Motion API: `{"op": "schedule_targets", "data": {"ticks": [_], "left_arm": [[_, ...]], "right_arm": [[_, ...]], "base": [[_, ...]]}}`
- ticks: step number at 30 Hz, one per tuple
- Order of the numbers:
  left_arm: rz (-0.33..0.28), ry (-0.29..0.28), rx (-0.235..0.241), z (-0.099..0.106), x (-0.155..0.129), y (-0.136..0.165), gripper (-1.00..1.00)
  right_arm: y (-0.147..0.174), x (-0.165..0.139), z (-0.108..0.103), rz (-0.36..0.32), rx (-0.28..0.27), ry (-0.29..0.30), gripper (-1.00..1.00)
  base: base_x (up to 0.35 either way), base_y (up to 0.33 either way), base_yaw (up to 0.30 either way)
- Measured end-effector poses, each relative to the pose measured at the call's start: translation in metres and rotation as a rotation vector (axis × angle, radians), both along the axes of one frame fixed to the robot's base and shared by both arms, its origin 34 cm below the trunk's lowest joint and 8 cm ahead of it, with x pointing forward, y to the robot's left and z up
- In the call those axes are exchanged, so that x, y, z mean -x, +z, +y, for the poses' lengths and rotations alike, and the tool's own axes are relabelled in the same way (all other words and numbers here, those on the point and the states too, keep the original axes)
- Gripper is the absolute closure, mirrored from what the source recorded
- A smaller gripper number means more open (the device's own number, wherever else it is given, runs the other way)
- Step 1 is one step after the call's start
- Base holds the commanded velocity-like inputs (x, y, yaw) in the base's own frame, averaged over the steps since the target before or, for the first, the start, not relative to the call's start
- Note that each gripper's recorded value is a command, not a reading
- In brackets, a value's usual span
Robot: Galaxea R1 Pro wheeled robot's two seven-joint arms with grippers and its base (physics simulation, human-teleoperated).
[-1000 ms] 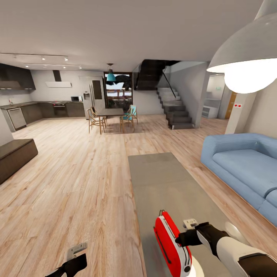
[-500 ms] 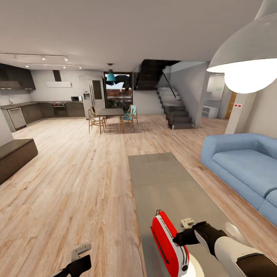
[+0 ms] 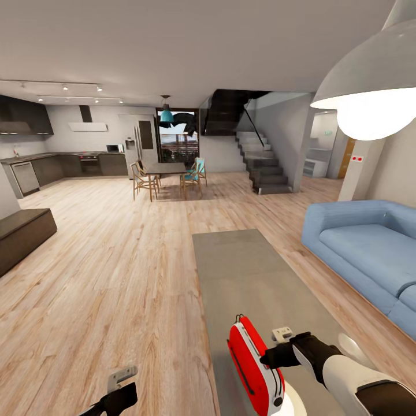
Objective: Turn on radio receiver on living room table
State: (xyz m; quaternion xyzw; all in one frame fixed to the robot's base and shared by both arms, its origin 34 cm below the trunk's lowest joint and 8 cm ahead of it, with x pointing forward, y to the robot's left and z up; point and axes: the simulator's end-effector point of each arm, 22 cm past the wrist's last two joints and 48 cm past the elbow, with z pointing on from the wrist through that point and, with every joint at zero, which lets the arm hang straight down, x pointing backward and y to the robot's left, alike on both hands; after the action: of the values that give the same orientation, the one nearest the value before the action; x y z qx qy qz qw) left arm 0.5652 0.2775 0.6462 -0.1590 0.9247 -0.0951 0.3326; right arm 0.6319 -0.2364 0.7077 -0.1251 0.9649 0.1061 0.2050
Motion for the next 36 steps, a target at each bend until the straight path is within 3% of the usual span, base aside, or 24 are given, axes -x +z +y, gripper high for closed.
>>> {"op": "schedule_targets", "data": {"ticks": [13,19,28,36], "left_arm": [[0.000,0.002,-0.004,0.004,0.000,0.000,1.00],[0.004,-0.011,0.015,-0.017,0.002,-0.002,1.00],[0.006,-0.008,0.011,-0.012,0.003,-0.002,1.00],[0.007,-0.009,0.013,-0.014,0.003,-0.003,1.00]], "right_arm": [[-0.001,-0.001,-0.001,-0.005,0.005,-0.006,1.00],[0.001,-0.004,0.005,-0.025,0.003,0.008,1.00],[0.006,-0.013,-0.001,-0.075,0.002,0.011,1.00],[0.006,-0.013,-0.001,-0.077,0.004,0.012,1.00]], "base": [[0.000,0.000,0.000],[0.000,0.000,0.000],[0.000,0.000,0.000],[0.000,0.000,0.000]]}}
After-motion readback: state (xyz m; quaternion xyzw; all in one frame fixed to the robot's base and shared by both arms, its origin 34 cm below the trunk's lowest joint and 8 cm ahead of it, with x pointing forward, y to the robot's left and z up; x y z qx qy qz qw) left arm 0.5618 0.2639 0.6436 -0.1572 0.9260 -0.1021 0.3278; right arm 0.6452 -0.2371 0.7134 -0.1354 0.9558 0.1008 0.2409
